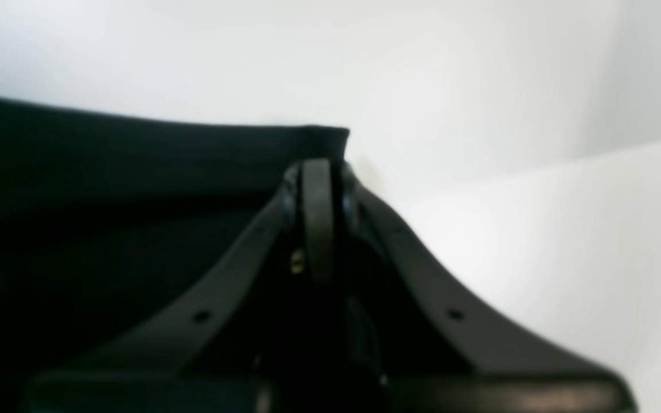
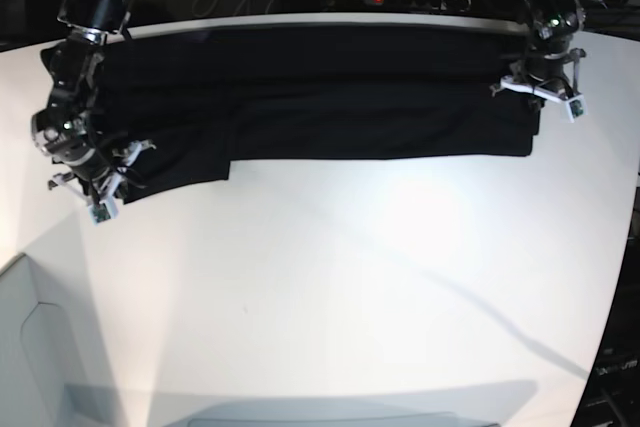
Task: Fold the T-shirt properly
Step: 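Hold the strip ends and pull them back toward the robot, then carry the strip end held by the left gripper toward the right gripper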
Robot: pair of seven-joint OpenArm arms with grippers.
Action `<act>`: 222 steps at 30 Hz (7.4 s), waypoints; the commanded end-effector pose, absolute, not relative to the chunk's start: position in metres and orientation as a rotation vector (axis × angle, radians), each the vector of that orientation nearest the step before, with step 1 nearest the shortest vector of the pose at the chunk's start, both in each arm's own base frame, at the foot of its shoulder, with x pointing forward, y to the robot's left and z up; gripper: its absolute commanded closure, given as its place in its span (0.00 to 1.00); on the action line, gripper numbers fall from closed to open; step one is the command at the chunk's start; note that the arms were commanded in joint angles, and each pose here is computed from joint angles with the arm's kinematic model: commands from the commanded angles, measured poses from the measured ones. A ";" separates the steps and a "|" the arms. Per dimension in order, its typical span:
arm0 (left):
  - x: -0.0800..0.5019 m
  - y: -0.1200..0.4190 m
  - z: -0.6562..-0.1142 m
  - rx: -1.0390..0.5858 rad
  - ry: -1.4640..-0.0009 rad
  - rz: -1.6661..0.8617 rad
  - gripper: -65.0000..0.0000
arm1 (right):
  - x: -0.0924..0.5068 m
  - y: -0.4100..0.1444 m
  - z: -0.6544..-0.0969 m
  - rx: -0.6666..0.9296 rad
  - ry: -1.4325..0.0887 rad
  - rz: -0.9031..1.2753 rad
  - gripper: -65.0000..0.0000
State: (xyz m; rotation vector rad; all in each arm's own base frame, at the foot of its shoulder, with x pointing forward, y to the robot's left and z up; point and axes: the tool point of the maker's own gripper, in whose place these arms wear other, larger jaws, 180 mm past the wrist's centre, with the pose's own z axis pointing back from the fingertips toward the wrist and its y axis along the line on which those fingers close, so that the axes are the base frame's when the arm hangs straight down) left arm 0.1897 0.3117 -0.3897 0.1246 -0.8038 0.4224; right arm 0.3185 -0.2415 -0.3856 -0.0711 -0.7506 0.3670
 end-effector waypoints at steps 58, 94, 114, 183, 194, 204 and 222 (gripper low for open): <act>0.197 0.311 -0.382 0.143 -0.793 0.268 1.00 | 0.131 -0.284 -0.358 -0.272 -0.672 0.033 1.00; 0.190 0.312 -0.393 0.139 -0.763 0.289 0.85 | 0.145 -0.304 -0.407 -0.184 -0.657 -0.020 0.73; 0.167 0.324 -0.382 0.188 -0.752 0.293 0.20 | 0.150 -0.304 -0.405 -0.184 -0.670 -0.022 0.51; 0.200 -0.054 -0.362 -0.704 -0.724 -0.331 1.00 | 0.182 -0.285 -0.402 -0.139 -0.723 0.015 0.51; 0.215 -0.056 -0.363 -0.694 -0.735 -0.342 1.00 | 0.183 -0.285 -0.402 -0.139 -0.725 0.014 0.51; 0.219 -0.061 -0.338 -0.718 -0.775 -0.385 0.33 | 0.183 -0.285 -0.402 -0.139 -0.725 0.014 0.51; 0.262 0.071 -0.336 -0.433 -0.885 -0.207 0.33 | 0.208 -0.286 -0.374 -0.172 -0.818 0.020 0.51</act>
